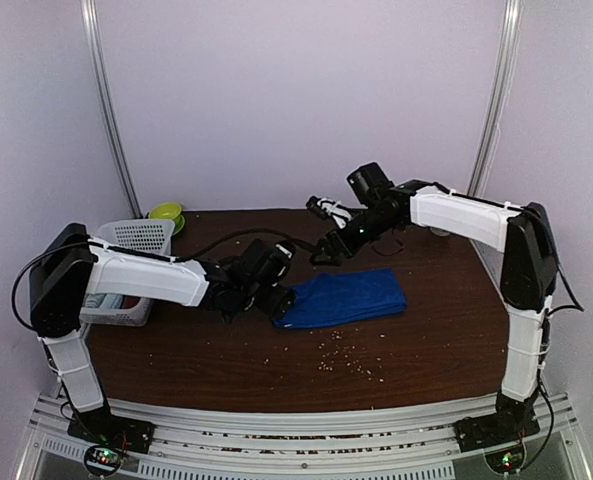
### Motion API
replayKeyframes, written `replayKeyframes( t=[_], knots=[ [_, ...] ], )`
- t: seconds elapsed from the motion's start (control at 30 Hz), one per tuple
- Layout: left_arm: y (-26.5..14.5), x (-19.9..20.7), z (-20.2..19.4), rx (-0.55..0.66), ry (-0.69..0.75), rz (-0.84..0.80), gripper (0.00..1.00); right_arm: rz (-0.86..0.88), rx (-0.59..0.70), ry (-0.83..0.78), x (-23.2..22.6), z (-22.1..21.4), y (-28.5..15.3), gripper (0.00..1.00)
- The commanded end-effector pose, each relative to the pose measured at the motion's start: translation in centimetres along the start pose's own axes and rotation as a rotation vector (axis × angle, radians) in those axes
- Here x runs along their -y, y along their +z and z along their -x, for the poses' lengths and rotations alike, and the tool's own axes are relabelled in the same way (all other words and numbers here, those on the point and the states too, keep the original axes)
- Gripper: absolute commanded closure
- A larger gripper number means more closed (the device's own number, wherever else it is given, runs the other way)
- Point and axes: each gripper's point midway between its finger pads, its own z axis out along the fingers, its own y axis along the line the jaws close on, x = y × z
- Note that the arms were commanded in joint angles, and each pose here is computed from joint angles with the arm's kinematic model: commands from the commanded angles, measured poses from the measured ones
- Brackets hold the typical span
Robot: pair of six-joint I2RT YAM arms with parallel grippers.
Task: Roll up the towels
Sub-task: Smooth out the towel at the center of the board.
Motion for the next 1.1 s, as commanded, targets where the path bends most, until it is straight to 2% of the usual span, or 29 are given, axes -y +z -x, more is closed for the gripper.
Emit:
replayKeyframes(
  t=[0.0,0.13,0.33,0.53,0.77,0.87,1.03,1.07],
  knots=[
    [2.3,4.2,2.1,0.034,0.08,-0.213,0.02,-0.257,0.226,0.045,6.6,3.6,-10.1,0.21],
    [4.3,5.2,1.9,0.007,0.1,-0.233,0.02,-0.334,0.274,0.118,10.3,1.7,-15.2,0.21],
    [5.4,5.4,1.7,0.002,0.078,-0.302,0.13,-0.359,0.278,0.145,11.4,-0.8,-17.1,0.22],
    [6.4,4.7,0.6,-0.038,0.065,-0.292,0.32,-0.351,0.292,0.131,10.9,-0.6,-17.5,0.23],
    [6.7,4.0,0.4,-0.05,0.052,-0.284,0.71,-0.356,0.284,0.127,11.0,-1.0,-17.3,0.24],
    [6.5,3.8,0.8,-0.042,0.048,-0.28,0.75,-0.357,0.279,0.127,11.1,-1.2,-17.2,0.24],
    [6.5,2.5,2.0,-0.019,0.048,-0.215,1.0,-0.353,0.271,0.131,11.2,-1.5,-16.8,0.25],
    [6.6,2.2,2.2,-0.02,0.05,-0.199,1.0,-0.352,0.27,0.134,11.3,-1.5,-16.7,0.25]
  ],
)
